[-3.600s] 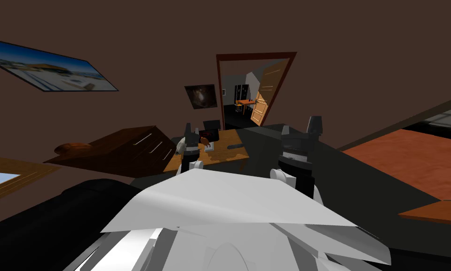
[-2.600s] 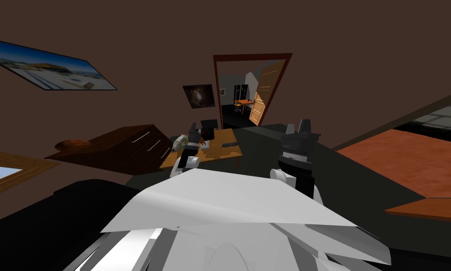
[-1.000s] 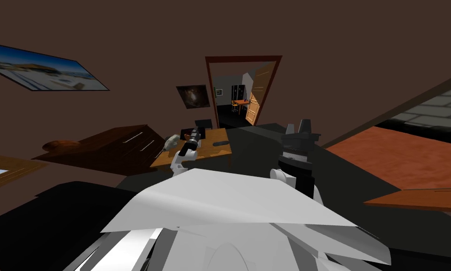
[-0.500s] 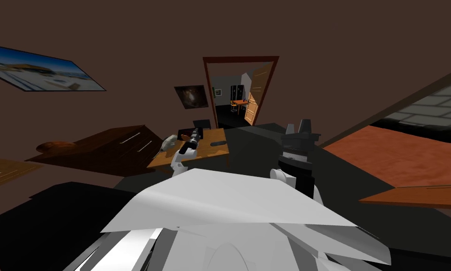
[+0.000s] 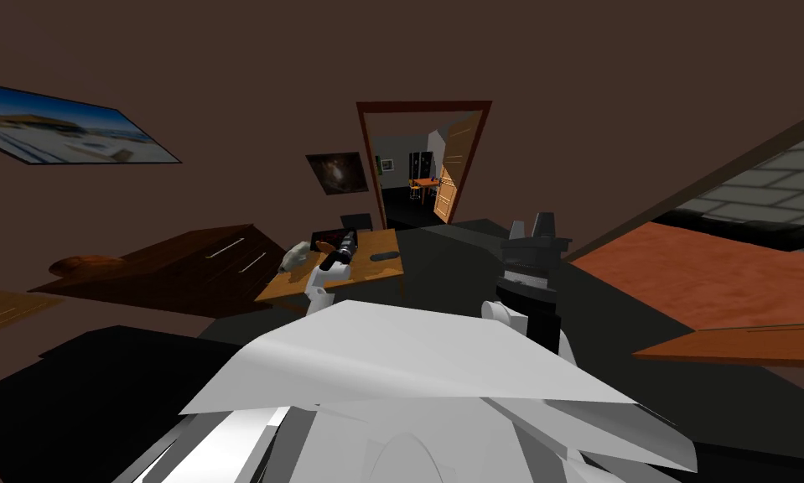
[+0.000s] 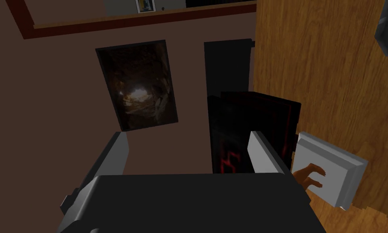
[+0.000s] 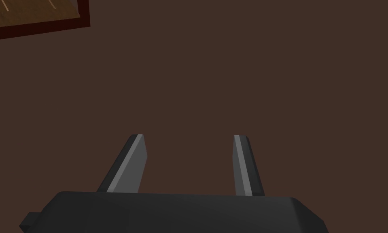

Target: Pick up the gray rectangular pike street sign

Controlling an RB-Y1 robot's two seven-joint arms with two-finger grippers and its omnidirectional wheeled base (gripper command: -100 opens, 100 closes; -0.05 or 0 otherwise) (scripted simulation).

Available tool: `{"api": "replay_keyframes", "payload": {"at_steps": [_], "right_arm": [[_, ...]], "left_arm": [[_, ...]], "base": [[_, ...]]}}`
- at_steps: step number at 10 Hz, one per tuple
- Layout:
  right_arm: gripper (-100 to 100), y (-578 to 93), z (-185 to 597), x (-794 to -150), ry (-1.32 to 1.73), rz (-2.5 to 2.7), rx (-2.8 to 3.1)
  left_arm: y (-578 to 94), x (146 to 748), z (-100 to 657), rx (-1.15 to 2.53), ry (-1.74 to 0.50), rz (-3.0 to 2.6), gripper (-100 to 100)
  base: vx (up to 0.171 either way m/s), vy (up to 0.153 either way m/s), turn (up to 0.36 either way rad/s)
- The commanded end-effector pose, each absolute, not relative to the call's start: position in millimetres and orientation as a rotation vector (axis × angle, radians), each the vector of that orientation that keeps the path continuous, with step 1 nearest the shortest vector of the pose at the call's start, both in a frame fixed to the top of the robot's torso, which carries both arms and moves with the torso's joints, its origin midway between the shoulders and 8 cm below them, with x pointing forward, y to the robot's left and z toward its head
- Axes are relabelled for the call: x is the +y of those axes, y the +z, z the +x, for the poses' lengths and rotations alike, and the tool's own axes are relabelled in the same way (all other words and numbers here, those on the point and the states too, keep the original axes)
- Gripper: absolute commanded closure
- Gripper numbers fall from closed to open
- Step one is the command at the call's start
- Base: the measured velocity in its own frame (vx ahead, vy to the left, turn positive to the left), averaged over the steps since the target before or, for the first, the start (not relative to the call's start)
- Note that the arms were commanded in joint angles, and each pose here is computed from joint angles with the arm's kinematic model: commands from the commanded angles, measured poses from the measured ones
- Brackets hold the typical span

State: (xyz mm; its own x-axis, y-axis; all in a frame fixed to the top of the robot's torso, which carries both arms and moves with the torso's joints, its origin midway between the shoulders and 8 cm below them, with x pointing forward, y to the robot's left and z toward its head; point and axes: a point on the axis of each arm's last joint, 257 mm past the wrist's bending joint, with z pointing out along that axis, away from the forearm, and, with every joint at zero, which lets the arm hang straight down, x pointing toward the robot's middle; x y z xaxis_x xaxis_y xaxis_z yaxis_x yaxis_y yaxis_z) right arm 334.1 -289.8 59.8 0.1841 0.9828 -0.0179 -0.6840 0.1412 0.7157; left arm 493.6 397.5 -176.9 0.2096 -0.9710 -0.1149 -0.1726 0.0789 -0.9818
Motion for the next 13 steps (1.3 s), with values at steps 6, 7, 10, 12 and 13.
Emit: {"api": "replay_keyframes", "payload": {"at_steps": [6,7,10,12,13], "right_arm": [[0,60,334,-290,1.299,0.651,0.564],[0,60,334,-290,1.299,0.651,0.564],[0,60,334,-290,1.299,0.651,0.564],[0,60,334,-290,1.299,0.651,0.564],[0,60,334,-290,1.299,0.651,0.564]], "left_arm": [[-232,430,493,1.273,-0.791,-1.557,-100],[-239,430,490,1.290,-0.774,-1.582,-100],[-264,439,483,1.326,-0.724,-1.672,-100],[-284,447,476,1.351,-0.683,-1.749,-100],[-298,455,471,1.363,-0.656,-1.804,-100]], "base": [[0.027,-0.088,-0.041],[0.057,-0.089,-0.032],[0.039,-0.058,-0.038],[0.070,-0.082,-0.059],[0.075,-0.057,-0.071]]}}
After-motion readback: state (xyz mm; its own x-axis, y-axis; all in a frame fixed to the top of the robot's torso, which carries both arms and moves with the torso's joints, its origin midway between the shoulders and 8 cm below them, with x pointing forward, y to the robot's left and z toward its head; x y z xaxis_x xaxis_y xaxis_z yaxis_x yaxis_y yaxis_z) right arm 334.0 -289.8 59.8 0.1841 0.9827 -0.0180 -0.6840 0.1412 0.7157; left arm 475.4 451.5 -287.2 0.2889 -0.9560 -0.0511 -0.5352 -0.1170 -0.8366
